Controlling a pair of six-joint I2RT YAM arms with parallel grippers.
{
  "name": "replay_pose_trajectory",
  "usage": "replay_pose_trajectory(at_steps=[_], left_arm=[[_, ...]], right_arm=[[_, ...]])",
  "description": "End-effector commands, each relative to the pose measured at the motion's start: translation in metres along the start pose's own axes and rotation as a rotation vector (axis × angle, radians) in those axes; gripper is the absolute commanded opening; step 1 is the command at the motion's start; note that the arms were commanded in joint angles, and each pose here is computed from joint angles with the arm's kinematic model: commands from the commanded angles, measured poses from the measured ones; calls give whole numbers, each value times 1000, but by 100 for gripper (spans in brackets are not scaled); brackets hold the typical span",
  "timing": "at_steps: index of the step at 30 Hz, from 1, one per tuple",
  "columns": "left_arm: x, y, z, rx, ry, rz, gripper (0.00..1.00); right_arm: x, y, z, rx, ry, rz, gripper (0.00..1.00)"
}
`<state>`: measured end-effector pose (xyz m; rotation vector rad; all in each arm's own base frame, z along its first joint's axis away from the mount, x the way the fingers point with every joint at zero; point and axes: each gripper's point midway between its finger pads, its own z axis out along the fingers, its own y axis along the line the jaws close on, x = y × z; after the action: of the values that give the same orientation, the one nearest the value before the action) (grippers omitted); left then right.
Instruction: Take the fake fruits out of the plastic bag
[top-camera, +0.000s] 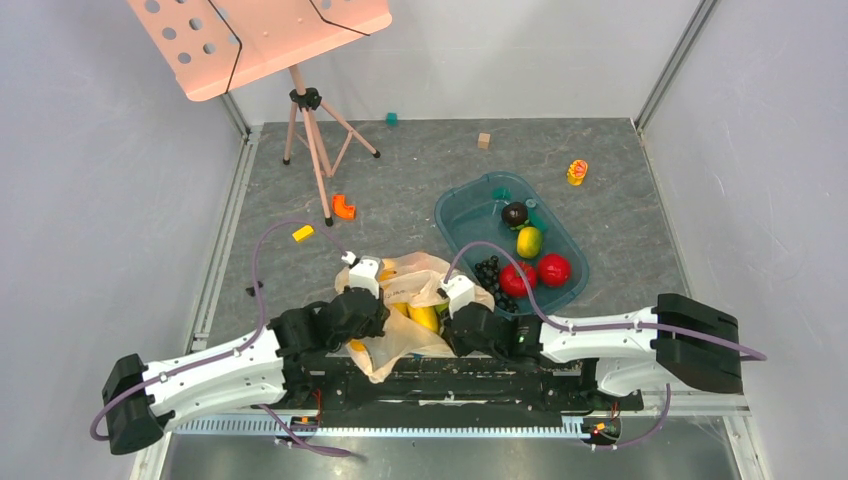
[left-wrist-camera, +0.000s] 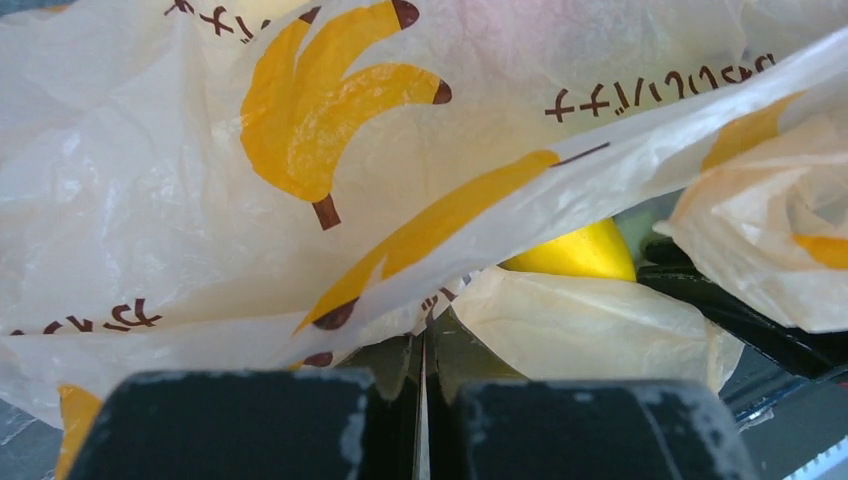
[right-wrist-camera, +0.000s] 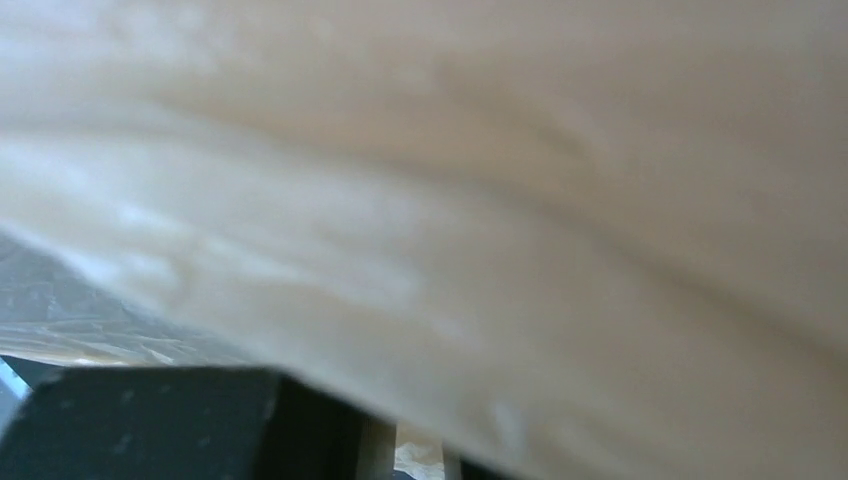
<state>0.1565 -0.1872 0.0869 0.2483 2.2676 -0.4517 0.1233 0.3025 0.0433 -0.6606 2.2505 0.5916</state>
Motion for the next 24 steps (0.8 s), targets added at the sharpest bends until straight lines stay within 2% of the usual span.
replay_pose_trajectory(at_steps=[1,5,12,17,24], left_arm=[[-7,-15,0,96,-55,-79,2],[2,-20,2,143,-45,-81,2],[6,-21,5,163,-53,-71,2],[5,-20,4,167,-65,-66,2],[10,-16,3,172,-67,-71,2]], right_arm=[[-14,8,-2,10,-37,2,23],[-47,26,-11,-35,-110,12,43],[-96,47,-11,-37,-190,24,64],[-94,40,9,29,-120,38,69],[-78,15,27,142,-58,63,69]])
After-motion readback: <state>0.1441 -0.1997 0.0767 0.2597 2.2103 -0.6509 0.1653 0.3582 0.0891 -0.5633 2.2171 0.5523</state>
